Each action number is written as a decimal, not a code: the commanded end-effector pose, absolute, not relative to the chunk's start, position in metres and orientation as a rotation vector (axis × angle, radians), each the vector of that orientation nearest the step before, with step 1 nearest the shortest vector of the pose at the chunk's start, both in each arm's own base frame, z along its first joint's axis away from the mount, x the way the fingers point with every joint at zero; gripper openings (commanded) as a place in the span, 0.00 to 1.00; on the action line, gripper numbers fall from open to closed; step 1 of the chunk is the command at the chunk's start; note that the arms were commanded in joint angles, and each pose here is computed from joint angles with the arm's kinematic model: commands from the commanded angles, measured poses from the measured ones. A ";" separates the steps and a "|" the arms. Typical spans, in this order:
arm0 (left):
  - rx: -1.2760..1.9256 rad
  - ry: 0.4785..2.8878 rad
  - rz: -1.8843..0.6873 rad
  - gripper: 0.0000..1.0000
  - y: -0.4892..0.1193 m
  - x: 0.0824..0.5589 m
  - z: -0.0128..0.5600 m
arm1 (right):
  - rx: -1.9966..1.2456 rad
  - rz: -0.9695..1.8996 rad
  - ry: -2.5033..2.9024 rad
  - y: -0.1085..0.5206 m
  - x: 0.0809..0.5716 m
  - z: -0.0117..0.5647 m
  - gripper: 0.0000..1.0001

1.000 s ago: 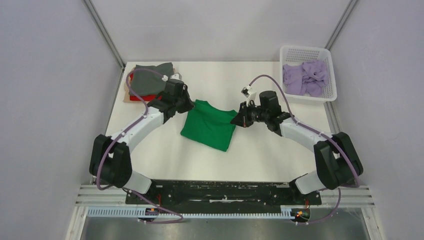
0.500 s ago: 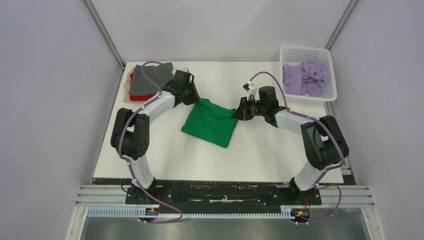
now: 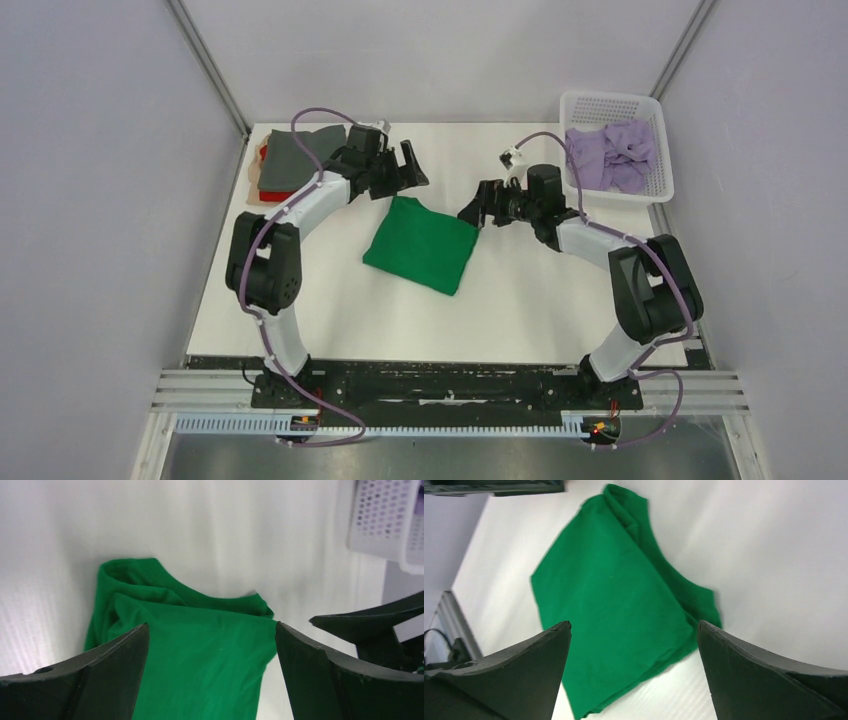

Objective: Fold and stack the t-shirts
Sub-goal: Smooth out wrinkles on the folded tshirt

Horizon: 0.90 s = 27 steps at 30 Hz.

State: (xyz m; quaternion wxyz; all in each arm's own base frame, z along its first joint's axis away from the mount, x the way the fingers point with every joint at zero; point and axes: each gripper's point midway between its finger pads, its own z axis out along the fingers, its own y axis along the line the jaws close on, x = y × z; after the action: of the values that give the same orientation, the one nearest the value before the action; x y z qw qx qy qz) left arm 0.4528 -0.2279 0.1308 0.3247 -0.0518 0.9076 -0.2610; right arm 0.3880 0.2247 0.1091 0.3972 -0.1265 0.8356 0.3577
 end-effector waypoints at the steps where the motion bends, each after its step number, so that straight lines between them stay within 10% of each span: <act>1: -0.026 2.364 -0.951 1.00 -0.261 0.442 0.135 | -0.450 1.104 1.940 0.260 0.367 0.151 0.98; 27: -0.351 2.674 -0.658 1.00 -0.208 0.345 0.011 | -0.488 0.929 2.342 0.242 0.339 0.004 0.98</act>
State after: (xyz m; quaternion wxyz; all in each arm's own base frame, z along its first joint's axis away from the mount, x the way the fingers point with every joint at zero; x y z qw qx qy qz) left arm 0.3994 -0.2306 0.0476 0.2562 -0.0855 0.9162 -0.2960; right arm 0.3672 0.2654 0.0417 0.3342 -0.1894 0.8326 0.3990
